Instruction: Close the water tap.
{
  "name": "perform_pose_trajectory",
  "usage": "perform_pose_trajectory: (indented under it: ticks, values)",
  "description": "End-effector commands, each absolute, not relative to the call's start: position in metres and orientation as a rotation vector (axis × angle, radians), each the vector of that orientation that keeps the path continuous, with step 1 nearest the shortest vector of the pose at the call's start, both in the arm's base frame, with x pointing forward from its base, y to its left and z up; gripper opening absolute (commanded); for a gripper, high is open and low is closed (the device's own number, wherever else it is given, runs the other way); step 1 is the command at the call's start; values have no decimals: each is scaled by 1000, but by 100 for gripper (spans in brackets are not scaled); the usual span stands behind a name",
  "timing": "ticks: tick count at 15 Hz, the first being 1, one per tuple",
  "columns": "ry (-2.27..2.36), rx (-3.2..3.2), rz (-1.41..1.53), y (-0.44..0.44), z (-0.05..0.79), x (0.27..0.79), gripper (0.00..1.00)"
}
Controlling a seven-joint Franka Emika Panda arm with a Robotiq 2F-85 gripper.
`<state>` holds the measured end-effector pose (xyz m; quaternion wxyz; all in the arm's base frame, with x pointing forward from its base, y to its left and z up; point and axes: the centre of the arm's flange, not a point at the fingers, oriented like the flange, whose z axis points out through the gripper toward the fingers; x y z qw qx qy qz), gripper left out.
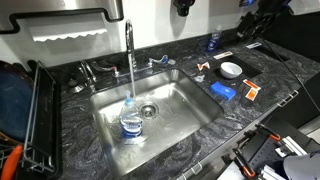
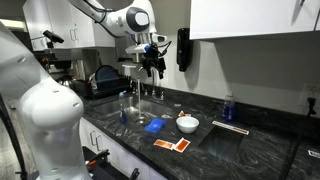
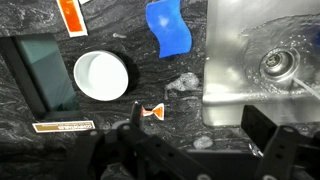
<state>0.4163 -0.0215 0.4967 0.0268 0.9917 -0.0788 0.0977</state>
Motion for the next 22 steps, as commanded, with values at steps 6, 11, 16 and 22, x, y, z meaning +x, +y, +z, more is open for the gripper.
perform_pose_trajectory:
  ticks: [6, 11, 16, 22]
  values:
    - [-425, 3088, 222, -16, 473, 434, 100]
    - [-861, 3118, 187, -11, 426, 467, 100]
    - [-1337, 3079, 221, 5, 391, 513, 100]
    - [-1733, 2970, 259, 34, 371, 579, 100]
